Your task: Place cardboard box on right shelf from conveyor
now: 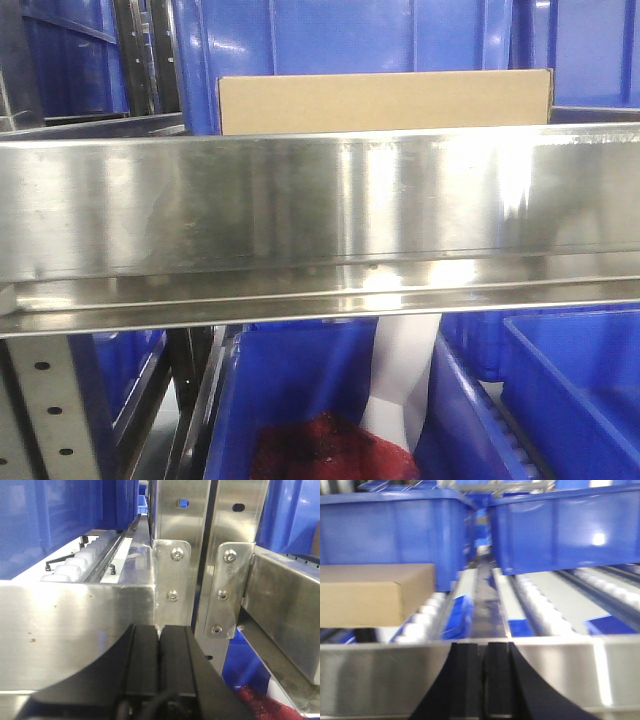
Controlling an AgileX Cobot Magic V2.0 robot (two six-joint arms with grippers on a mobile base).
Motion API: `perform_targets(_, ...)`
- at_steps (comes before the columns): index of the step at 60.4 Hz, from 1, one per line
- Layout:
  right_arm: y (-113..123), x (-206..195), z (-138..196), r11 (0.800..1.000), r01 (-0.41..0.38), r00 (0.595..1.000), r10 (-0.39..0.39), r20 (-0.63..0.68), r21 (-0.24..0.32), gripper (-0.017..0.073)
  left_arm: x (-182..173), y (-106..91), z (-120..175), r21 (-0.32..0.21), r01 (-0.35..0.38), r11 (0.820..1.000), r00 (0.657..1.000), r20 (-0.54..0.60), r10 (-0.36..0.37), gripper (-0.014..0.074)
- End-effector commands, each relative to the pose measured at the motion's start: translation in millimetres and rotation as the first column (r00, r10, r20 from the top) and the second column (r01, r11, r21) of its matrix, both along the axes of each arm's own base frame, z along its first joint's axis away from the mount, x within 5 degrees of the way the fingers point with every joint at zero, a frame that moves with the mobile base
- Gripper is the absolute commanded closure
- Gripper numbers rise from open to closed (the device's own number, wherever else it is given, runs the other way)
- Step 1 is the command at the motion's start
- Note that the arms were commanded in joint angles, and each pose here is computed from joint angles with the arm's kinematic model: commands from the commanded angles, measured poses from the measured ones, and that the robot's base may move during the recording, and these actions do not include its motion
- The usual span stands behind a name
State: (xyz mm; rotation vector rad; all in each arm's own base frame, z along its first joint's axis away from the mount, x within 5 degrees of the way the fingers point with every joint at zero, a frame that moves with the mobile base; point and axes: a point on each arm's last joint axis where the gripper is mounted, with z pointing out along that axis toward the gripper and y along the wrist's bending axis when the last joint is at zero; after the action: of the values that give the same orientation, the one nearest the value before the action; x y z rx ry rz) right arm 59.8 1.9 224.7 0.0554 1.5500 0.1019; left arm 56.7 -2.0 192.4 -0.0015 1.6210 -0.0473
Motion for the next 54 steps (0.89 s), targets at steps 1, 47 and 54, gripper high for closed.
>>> perform_targets(1,-3.1,-6.9,7.2,0.999,0.047,0.986,-0.047,0.159,0.002,0.0515,-0.7,0.6,5.7,-0.008,-0.006,1.000,0.996,0.091,0.007,0.0710)
perform_targets(47,-4.2,-5.3,-14.2,0.997,0.071,0.991,-0.068,0.119,-0.017,0.0515,-0.7,0.6,5.7,-0.008,-0.006,1.000,0.996,0.091,0.007,0.0710)
perform_targets(54,-4.2,-5.3,-14.2,0.997,0.071,0.991,-0.068,0.119,-0.017,0.0515,-0.7,0.6,5.7,-0.008,-0.006,1.000,0.996,0.091,0.007,0.0710)
